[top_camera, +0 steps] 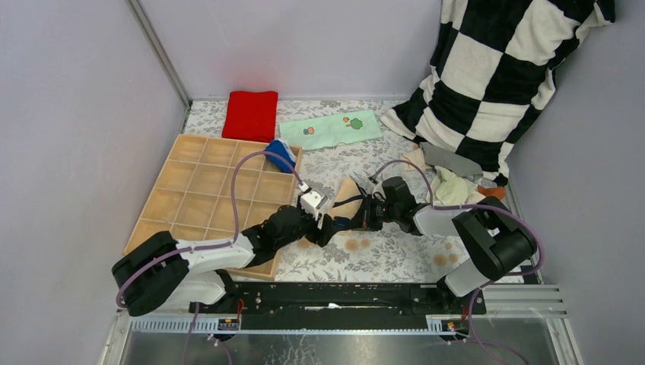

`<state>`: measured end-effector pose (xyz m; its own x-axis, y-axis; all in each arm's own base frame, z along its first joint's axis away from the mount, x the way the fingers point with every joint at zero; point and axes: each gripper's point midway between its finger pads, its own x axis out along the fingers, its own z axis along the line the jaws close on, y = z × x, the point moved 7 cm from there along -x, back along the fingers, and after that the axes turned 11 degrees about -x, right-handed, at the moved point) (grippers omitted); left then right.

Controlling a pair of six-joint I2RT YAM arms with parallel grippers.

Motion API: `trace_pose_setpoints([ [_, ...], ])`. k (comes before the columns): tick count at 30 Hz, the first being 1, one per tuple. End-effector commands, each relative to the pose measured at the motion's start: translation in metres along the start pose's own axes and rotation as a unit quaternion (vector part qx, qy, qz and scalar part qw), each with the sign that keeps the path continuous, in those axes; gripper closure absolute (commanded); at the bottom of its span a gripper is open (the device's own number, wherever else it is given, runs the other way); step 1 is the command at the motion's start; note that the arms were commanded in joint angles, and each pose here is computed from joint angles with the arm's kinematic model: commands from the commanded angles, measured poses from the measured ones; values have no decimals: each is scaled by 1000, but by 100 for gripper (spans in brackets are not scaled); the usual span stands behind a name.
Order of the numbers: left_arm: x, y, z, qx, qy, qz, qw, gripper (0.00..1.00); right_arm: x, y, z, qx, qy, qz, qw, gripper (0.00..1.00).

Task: Roll the underwear
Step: Roll the underwear to the center of the board.

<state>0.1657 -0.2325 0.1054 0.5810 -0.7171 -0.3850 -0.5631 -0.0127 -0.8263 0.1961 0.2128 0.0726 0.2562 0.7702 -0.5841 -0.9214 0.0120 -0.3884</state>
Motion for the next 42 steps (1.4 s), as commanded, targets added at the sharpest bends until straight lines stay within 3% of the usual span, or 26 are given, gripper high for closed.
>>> trace_pose_setpoints([
  [1, 13, -30, -4, 66, 1, -52, 996, 24, 0, -7, 8, 0, -23, 9, 1000, 100],
  [8, 26, -28, 3, 103, -19, -30, 994, 23, 0, -8, 7, -2, -26, 14, 1000, 100],
  [16, 33, -19, 15, 83, -46, -8, 995, 24, 0, -8, 8, -5, -28, 18, 999, 100],
  [32, 41, -8, 11, 90, 5, 41, 995, 31, 2, -11, 6, -3, -27, 19, 999, 100],
  [37, 48, -6, 18, 85, -17, 53, 995, 36, 2, -11, 7, -3, -29, 19, 999, 100],
  [42, 54, -4, 22, 84, -22, 69, 994, 49, 3, -10, 6, -2, -28, 20, 999, 100],
])
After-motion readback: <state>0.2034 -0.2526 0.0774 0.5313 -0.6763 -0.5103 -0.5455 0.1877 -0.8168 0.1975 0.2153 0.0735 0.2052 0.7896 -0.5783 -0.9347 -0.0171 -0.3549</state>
